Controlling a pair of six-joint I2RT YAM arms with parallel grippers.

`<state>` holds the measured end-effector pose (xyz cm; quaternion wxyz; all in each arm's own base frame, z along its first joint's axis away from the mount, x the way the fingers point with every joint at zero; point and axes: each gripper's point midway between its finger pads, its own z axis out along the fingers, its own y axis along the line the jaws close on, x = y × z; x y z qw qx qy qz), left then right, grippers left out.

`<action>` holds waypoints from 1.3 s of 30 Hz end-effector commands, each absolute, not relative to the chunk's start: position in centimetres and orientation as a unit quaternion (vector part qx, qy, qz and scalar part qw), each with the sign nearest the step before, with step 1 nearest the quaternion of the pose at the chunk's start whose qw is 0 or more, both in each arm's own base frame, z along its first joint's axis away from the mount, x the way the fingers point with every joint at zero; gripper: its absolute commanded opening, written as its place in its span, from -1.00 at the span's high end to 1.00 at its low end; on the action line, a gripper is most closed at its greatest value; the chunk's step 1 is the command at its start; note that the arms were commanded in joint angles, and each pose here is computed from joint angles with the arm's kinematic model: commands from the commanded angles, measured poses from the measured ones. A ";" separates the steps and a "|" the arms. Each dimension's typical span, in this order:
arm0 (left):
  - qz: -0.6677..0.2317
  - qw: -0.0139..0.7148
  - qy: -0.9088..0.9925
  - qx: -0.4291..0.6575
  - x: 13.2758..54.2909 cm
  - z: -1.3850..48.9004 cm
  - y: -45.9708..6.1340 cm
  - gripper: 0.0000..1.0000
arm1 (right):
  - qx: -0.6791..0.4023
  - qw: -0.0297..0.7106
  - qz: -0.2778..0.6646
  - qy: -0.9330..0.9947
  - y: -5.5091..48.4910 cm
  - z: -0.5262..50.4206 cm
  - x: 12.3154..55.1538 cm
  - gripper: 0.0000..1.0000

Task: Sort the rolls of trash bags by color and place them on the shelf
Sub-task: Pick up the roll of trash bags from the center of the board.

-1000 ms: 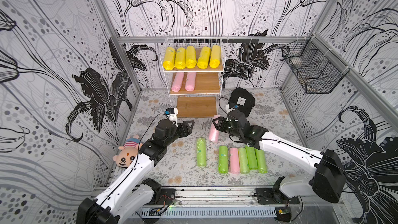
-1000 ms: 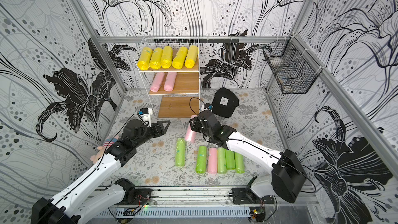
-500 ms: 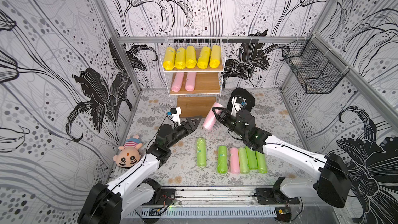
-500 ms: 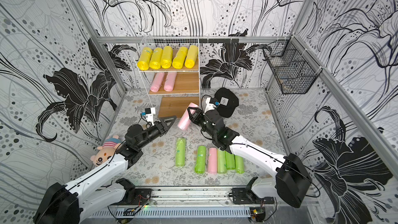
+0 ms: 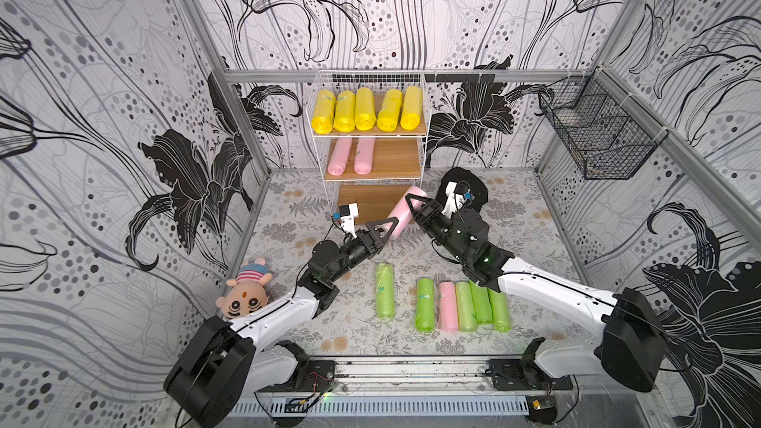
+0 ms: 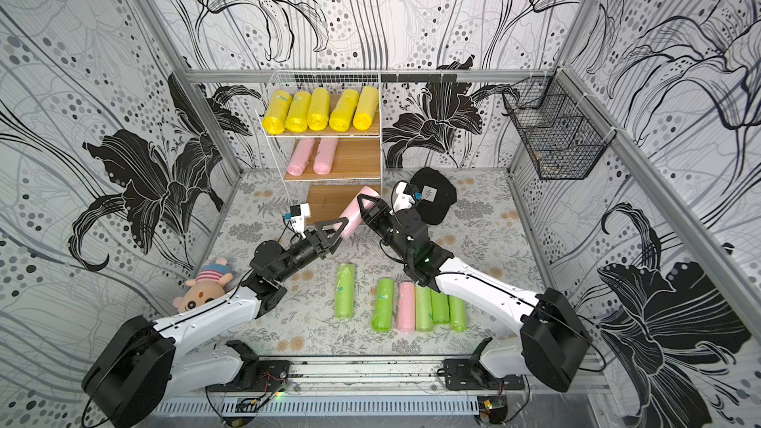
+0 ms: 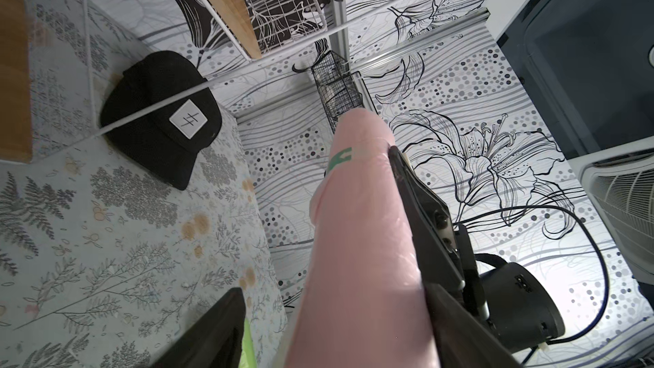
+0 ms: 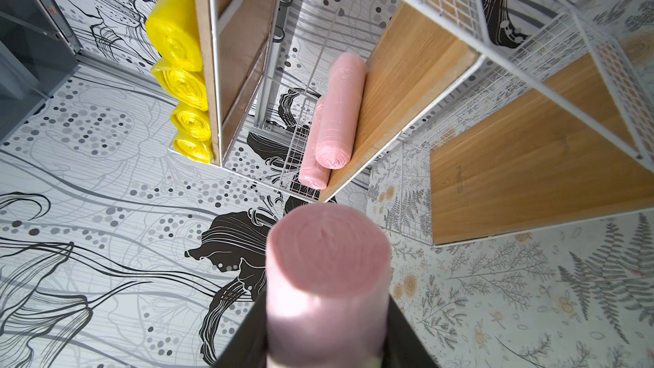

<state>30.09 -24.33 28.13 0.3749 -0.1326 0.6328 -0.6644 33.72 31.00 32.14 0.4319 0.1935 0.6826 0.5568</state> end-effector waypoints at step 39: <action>-0.421 0.575 0.691 -0.120 32.3 31.7 -18.5 1.00 | 0.153 0.551 0.361 0.737 23.2 32.0 33.5 -0.87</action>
